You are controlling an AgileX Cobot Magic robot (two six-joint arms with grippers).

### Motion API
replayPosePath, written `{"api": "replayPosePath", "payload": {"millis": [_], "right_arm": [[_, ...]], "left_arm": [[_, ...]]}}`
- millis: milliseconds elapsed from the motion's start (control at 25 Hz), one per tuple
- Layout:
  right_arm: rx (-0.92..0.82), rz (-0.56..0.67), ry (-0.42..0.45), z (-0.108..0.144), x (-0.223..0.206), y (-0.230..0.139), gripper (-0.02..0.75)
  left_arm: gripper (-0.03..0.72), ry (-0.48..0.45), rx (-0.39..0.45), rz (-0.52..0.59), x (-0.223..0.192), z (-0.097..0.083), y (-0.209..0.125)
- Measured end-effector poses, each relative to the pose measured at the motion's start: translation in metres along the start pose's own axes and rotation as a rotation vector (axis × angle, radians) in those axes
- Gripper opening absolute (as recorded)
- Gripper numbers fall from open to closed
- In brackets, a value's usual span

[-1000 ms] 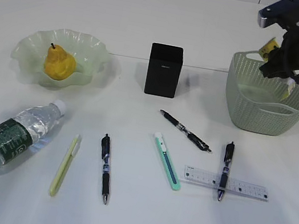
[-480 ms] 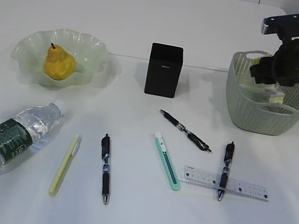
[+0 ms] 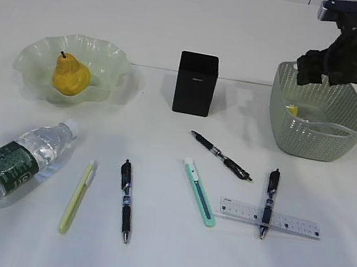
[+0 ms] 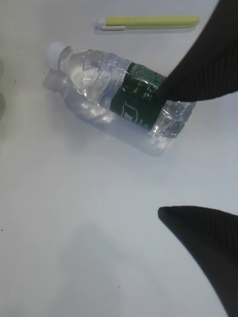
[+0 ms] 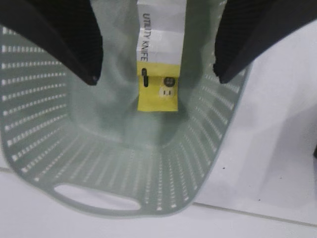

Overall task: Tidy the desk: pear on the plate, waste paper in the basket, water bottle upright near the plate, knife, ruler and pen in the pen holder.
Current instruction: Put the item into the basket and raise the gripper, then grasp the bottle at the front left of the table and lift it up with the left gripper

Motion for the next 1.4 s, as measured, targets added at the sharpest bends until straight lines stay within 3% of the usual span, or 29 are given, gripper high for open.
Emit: {"api": "replayPosePath", "payload": {"millis": [240, 440, 880, 1160, 1400], "right_arm": [[-0.028, 0.141, 0.083, 0.011, 0.02, -0.013, 0.526], [-0.06, 0.189, 0.11, 0.015, 0.066, -0.011, 0.526], [-0.175, 0.043, 0.124, 0.024, 0.204, 0.016, 0.525], [-0.19, 0.137, 0.158, 0.046, 0.233, -0.037, 0.525], [-0.117, 0.253, 0.216, 0.088, 0.233, -0.082, 0.496]], "left_arm": [[0.466, -0.001, 0.0, 0.0, 0.0, 0.0, 0.0], [0.466, -0.002, 0.001, 0.0, 0.0, 0.0, 0.0], [0.466, 0.007, 0.001, 0.053, 0.0, 0.001, -0.009], [0.466, -0.008, -0.007, 0.056, 0.011, -0.004, -0.015], [0.466, -0.053, -0.113, 0.064, 0.015, -0.032, -0.025]]}}
Point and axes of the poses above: a point on each arm's last joint axis where the gripper is mounted, x pointing back along that axis away from the gripper, z along the wrist's bending axis when the last joint is at zero, y = z × x, the point moved 8 cm from there along -x, pointing out along that axis toward the gripper, and after that the axes turned 11 degrees about x, right-handed, at the moved point
